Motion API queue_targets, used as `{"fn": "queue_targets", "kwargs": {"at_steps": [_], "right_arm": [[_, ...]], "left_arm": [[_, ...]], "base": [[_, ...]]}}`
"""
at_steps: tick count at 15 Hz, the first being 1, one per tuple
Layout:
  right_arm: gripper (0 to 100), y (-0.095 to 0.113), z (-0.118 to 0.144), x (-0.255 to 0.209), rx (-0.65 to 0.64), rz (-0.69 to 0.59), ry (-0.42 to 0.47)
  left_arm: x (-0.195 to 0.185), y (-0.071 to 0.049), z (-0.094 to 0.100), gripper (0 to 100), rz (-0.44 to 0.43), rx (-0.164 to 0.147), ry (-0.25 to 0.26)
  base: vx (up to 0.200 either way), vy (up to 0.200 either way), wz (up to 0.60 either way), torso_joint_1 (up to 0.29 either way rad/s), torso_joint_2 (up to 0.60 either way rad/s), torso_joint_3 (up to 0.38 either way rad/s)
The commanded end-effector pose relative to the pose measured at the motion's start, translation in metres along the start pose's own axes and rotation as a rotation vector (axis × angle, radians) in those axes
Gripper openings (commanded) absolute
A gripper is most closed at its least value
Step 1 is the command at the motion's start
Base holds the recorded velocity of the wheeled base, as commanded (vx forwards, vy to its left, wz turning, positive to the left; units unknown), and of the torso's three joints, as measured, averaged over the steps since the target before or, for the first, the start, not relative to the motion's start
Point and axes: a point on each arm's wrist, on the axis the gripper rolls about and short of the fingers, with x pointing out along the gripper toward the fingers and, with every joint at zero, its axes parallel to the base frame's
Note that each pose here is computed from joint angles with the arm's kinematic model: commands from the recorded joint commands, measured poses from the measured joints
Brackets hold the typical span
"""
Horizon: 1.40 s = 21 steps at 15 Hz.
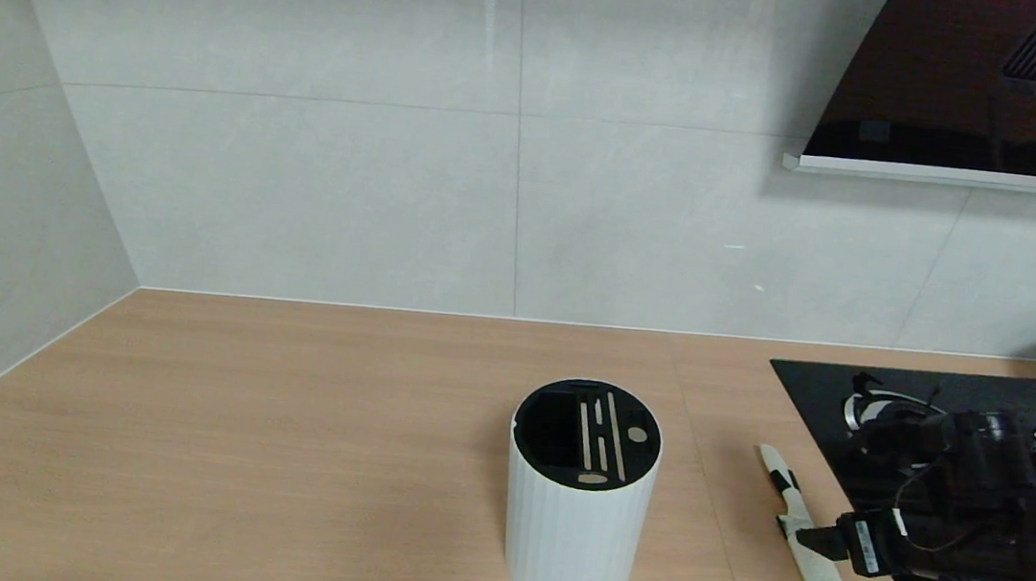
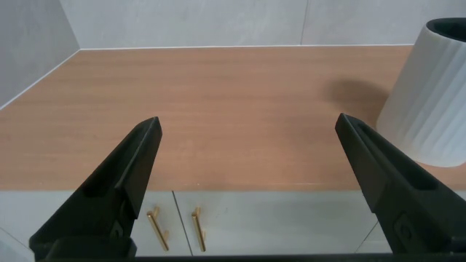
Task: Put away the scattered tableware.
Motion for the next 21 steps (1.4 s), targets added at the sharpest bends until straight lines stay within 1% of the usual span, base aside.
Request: {"fn": "queue_targets", "kwargs": {"at_steps": [1, 6, 10, 14, 17, 21], "right_arm": [[100, 0.001, -0.006, 0.040, -0.001, 0.006, 0.076], [100, 0.000, -0.001, 0.067, 0.006, 0.009, 0.093], [100, -0.002, 0.004, 0.087, 0.046, 0.004, 0.093], [100, -0.002, 0.005, 0.092, 0.047, 0.002, 0.095], [100, -0.007, 0.005, 0.094, 0.058, -0.013, 0.094], [100, -0.008, 0.000, 0.099, 0.062, -0.015, 0.116]], "left_arm": [[0.000, 0.000, 0.000, 100, 0.000, 0.000, 0.001], [0.000, 0.000, 0.000, 100, 0.000, 0.000, 0.001], [0.000, 0.000, 0.000, 100, 0.000, 0.000, 0.001], [0.000, 0.000, 0.000, 100, 0.000, 0.000, 0.001], [0.000, 0.000, 0.000, 100, 0.000, 0.000, -0.001], [0.000, 0.000, 0.000, 100, 0.000, 0.000, 0.001]], "base": [[0.000, 0.000, 0.00, 0.000, 0.00, 0.000], [0.000, 0.000, 0.00, 0.000, 0.00, 0.000], [0.000, 0.000, 0.00, 0.000, 0.00, 0.000], [0.000, 0.000, 0.00, 0.000, 0.00, 0.000], [0.000, 0.000, 0.00, 0.000, 0.00, 0.000], [0.000, 0.000, 0.00, 0.000, 0.00, 0.000]]}}
